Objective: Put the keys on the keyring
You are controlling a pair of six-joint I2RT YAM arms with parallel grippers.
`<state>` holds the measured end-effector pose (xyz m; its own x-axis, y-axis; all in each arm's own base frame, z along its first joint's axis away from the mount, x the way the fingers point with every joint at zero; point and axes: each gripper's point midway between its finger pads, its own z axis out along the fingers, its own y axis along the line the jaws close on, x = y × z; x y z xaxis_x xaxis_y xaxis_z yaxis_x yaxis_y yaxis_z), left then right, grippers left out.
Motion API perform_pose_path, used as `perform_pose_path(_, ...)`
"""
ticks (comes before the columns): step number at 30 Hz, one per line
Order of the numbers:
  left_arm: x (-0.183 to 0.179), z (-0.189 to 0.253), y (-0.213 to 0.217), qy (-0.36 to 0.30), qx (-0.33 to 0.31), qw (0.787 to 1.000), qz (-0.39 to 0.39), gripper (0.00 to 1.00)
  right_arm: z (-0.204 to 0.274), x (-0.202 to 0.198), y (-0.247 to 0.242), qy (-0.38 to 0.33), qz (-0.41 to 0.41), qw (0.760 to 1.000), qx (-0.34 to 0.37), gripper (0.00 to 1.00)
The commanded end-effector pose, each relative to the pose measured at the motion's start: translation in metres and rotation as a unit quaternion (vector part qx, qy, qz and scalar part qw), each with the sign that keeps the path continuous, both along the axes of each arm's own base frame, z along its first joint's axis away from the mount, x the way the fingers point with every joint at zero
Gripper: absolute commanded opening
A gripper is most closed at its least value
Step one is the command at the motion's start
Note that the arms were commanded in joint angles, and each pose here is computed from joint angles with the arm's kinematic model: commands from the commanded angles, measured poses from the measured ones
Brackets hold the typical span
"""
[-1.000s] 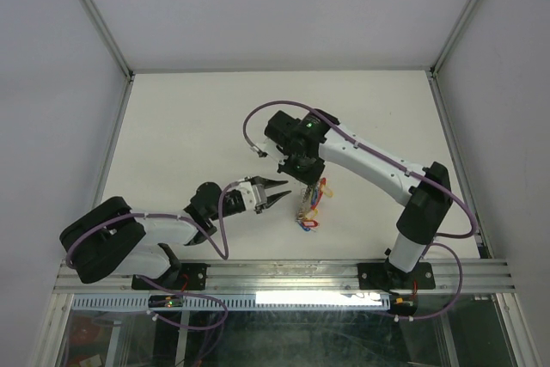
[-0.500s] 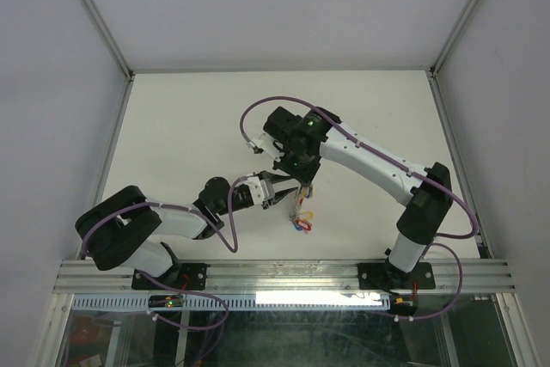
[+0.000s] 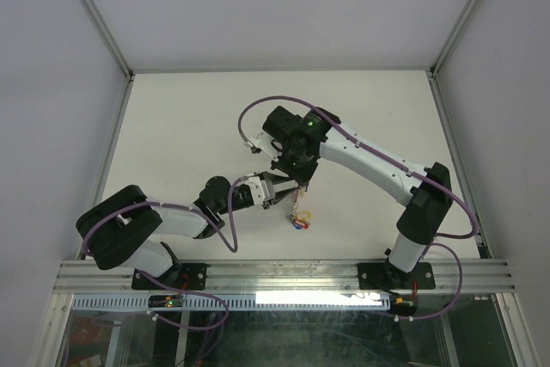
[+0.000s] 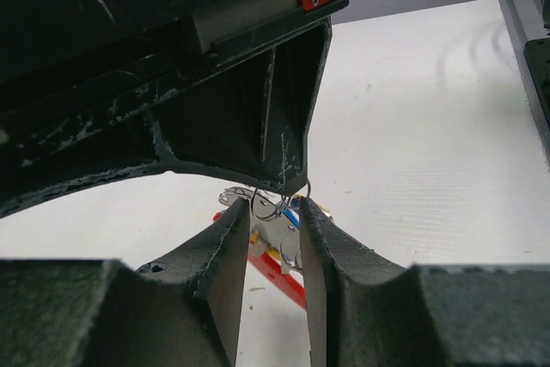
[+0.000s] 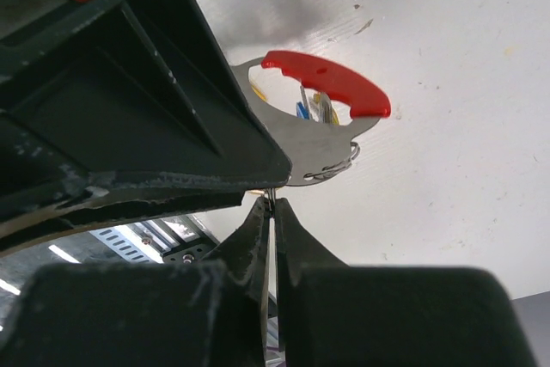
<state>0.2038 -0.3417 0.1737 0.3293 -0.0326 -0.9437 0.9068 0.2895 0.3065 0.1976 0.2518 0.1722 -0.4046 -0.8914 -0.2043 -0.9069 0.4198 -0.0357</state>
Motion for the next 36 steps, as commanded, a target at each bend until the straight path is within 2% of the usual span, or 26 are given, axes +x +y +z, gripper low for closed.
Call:
perform_pose_path(1,0.003,0.02,-0.003,-0.02,-0.022,1.0,-0.006,0.28,0.013,-0.001,0.005,-0.019,0.016,0.999,0.029,0.0)
perform_pose_path(5,0.003,0.019,-0.003,-0.023,-0.015,1.0,-0.005,0.26,0.011,-0.003,0.002,-0.02,0.026,0.999,0.02,0.0)
perform_pose_path(8,0.003,0.017,-0.003,-0.025,-0.009,1.0,-0.004,0.22,0.009,-0.005,0.0,-0.02,0.03,0.999,0.014,0.0)
perform_pose_path(26,-0.001,0.013,-0.007,-0.022,-0.003,1.0,-0.022,0.21,0.007,-0.01,0.012,-0.01,0.049,0.998,0.032,0.0)
perform_pose_path(30,-0.002,0.011,-0.009,-0.021,0.003,0.999,-0.03,0.16,0.009,-0.009,0.016,-0.014,0.054,0.998,0.041,0.0)
perform_pose_path(36,-0.004,0.007,-0.011,-0.023,0.014,0.999,-0.038,0.01,0.008,-0.009,0.017,-0.017,0.061,0.997,0.05,0.0)
